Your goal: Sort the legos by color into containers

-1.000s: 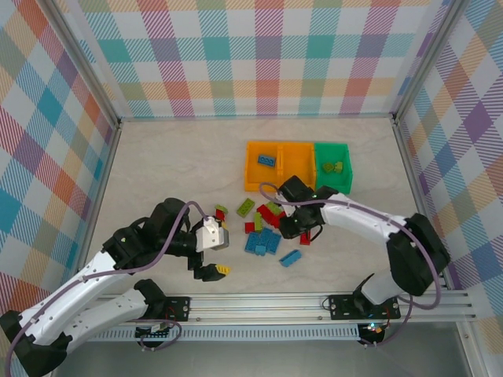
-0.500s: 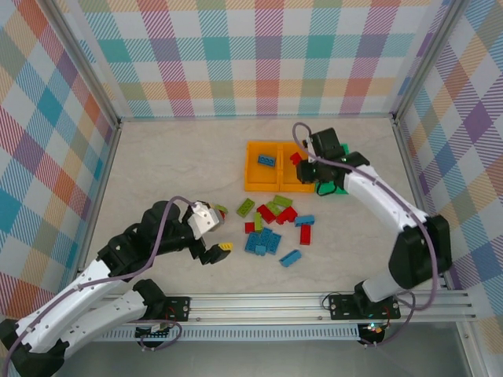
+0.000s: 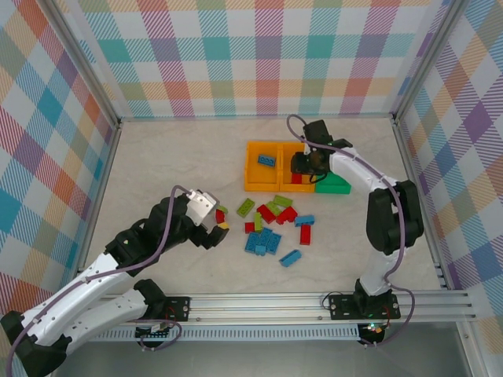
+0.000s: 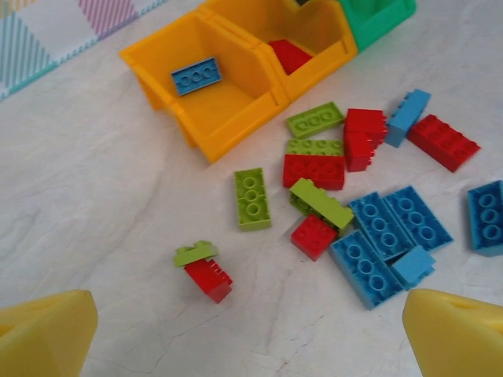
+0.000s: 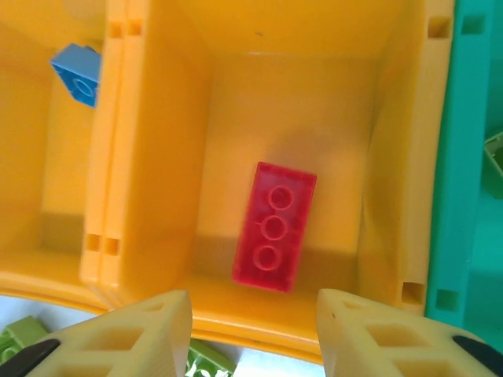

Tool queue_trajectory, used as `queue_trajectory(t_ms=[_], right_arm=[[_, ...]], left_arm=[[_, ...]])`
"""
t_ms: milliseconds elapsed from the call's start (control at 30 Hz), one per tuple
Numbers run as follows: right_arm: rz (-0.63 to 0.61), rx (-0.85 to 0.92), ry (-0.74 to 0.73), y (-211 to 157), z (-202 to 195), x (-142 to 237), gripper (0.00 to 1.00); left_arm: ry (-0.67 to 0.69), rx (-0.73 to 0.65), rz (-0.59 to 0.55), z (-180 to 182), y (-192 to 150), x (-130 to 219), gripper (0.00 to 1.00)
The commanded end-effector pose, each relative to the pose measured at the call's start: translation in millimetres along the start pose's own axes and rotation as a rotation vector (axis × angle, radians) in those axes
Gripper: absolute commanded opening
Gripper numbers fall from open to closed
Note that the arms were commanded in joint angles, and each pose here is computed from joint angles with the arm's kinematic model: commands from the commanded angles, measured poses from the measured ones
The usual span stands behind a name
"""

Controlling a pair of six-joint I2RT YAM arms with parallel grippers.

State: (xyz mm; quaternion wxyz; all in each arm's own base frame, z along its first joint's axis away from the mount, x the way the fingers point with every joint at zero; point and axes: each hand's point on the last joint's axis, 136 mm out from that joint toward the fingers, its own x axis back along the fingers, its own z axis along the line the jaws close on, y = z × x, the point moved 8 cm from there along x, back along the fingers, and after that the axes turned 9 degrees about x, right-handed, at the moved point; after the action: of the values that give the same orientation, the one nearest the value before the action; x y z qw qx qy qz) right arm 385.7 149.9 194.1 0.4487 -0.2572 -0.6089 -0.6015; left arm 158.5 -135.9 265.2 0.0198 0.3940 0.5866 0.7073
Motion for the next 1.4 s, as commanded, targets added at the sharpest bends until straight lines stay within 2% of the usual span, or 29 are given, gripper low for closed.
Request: queue_trajectory(t_ms=[0, 167, 300, 467, 833, 900, 1033, 1367], right_arm=[[-0.093, -0.033, 0.079, 3, 8, 38, 0.45], [-0.164, -0.034, 0.228, -35, 43, 70, 0.46], [-0.145, -0.018, 0.285, -69, 82, 70, 0.48], [-0.067, 0.083, 0.22, -88, 123, 40, 0.54], [0.052, 0.251, 0.137, -74, 160, -33, 0.55], [0.044, 0.275, 0.1, -70, 160, -43, 0.53], [0.07, 0.288, 0.095, -69, 163, -57, 0.4], [0.152, 0.296, 0.05, -89, 156, -84, 0.18]], left_arm=[[0.056, 0.037, -0.053, 7, 15, 8, 1.0], [0.137, 0.071, -0.026, 16, 14, 3, 1.0], [0.237, 0.118, 0.012, 28, 16, -2, 1.0], [0.257, 0.157, 0.041, 35, 17, -7, 1.0], [0.261, 0.124, 0.021, 36, 14, -2, 1.0], [0.26, 0.124, 0.021, 36, 14, -2, 1.0], [0.26, 0.123, 0.019, 36, 14, -2, 1.0], [0.255, 0.121, 0.016, 36, 14, -1, 1.0]])
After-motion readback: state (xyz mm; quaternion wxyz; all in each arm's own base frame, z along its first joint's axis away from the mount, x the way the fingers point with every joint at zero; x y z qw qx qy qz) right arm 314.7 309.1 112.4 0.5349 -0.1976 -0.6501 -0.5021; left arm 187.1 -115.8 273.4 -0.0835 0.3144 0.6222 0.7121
